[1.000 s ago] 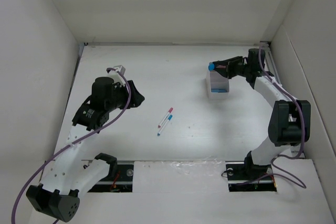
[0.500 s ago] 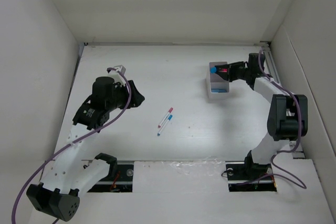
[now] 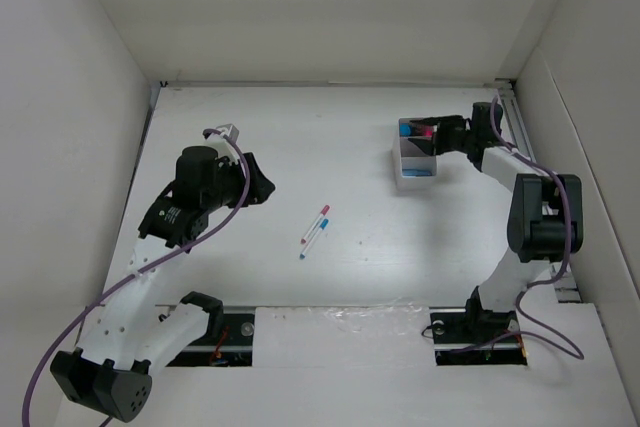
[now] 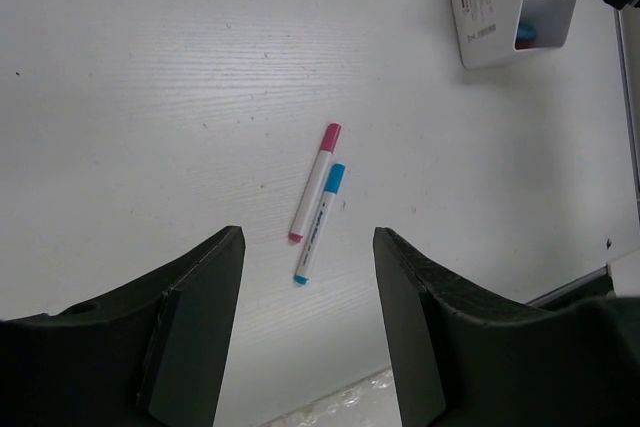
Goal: Sort the stationery into containers
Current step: Place the stationery into the container, then grab a piece of stationery with the right arm, then place the stationery into the container
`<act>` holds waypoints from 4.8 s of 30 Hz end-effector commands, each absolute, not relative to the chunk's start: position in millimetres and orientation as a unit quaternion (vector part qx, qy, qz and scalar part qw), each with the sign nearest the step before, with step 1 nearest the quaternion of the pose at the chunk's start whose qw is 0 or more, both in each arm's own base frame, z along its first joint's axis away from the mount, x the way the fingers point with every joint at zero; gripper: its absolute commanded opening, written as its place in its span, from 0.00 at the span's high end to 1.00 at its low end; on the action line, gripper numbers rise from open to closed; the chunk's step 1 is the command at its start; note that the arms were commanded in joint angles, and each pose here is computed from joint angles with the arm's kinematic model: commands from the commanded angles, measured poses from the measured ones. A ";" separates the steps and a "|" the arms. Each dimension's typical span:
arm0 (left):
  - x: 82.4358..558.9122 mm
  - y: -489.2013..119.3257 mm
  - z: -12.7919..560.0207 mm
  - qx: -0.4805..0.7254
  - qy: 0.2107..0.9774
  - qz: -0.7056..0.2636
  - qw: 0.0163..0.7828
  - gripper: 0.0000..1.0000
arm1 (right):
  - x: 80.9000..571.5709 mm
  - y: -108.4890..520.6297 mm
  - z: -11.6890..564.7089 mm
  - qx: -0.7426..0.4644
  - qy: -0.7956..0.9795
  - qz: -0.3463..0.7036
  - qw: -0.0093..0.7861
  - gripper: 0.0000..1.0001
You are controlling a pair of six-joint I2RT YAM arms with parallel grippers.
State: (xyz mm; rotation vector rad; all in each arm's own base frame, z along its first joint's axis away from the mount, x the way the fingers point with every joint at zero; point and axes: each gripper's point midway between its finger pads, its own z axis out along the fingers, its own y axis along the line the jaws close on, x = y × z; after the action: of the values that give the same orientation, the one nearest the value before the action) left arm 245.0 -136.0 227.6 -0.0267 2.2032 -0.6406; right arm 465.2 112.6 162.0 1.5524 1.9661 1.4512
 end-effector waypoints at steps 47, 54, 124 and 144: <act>240.6 -129.7 243.5 -0.013 0.863 -0.250 0.438 0.49 | 266.6 351.5 56.4 0.019 0.980 0.096 0.175 0.65; 243.5 -132.3 240.5 -0.011 0.866 -0.252 0.432 0.49 | 265.5 359.0 42.7 0.021 0.982 0.100 0.159 0.65; 249.5 -143.3 225.9 -0.006 0.876 -0.266 0.403 0.49 | 450.9 29.1 266.0 0.392 0.738 -0.100 0.540 1.00; 256.8 -152.0 216.4 0.004 0.885 -0.267 0.380 0.49 | 460.8 44.9 202.6 0.440 0.715 -0.142 0.524 1.00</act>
State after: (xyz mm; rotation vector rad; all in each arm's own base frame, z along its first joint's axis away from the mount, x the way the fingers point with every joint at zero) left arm 250.9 -143.5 193.2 -0.0320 2.3317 -0.6417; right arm 462.6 46.4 197.7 1.0087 1.7773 -0.3346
